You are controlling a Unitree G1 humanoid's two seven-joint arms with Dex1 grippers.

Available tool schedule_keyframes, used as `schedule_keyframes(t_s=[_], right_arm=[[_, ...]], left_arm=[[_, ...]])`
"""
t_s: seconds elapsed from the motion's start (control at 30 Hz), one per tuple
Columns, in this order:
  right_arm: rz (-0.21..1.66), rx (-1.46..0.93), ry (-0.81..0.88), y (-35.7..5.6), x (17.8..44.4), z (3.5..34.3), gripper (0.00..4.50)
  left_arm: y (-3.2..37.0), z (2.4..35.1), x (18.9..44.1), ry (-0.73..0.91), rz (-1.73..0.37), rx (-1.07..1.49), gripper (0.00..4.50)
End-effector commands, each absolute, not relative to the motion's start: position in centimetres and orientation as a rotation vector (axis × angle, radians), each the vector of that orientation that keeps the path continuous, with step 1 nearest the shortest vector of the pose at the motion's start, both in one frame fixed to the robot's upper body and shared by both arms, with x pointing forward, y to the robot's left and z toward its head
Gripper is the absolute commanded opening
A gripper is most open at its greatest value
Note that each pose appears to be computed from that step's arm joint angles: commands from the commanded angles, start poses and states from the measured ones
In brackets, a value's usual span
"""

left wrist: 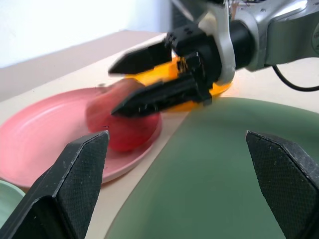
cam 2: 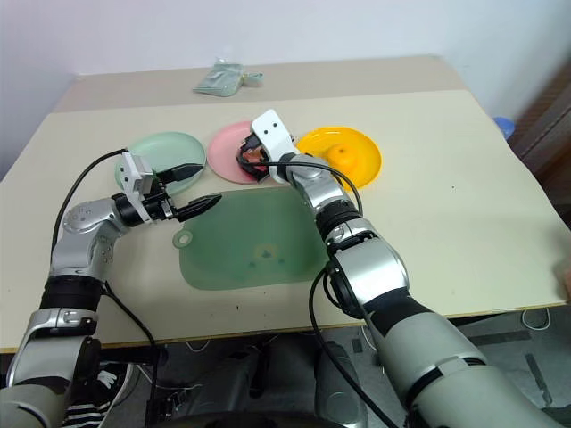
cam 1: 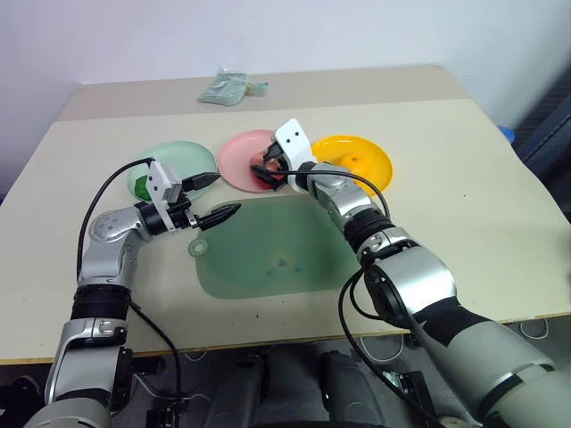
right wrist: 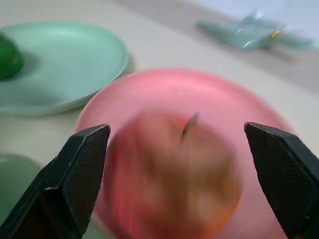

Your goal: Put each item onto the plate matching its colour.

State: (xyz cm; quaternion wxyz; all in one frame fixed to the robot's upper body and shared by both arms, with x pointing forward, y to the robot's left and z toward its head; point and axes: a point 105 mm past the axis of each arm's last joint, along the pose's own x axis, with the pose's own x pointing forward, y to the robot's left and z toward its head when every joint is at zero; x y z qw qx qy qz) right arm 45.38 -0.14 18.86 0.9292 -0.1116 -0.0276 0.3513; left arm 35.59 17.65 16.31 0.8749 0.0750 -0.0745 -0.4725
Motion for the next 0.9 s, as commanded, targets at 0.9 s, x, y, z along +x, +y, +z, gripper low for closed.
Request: schedule_keyframes(t_s=[0.9], right_arm=[[1.047,-0.314,-0.216,-12.9,28.8,19.8,4.48]], left_arm=[[15.6,18.9,34.4,-0.192,-1.312,0.128,4.5]])
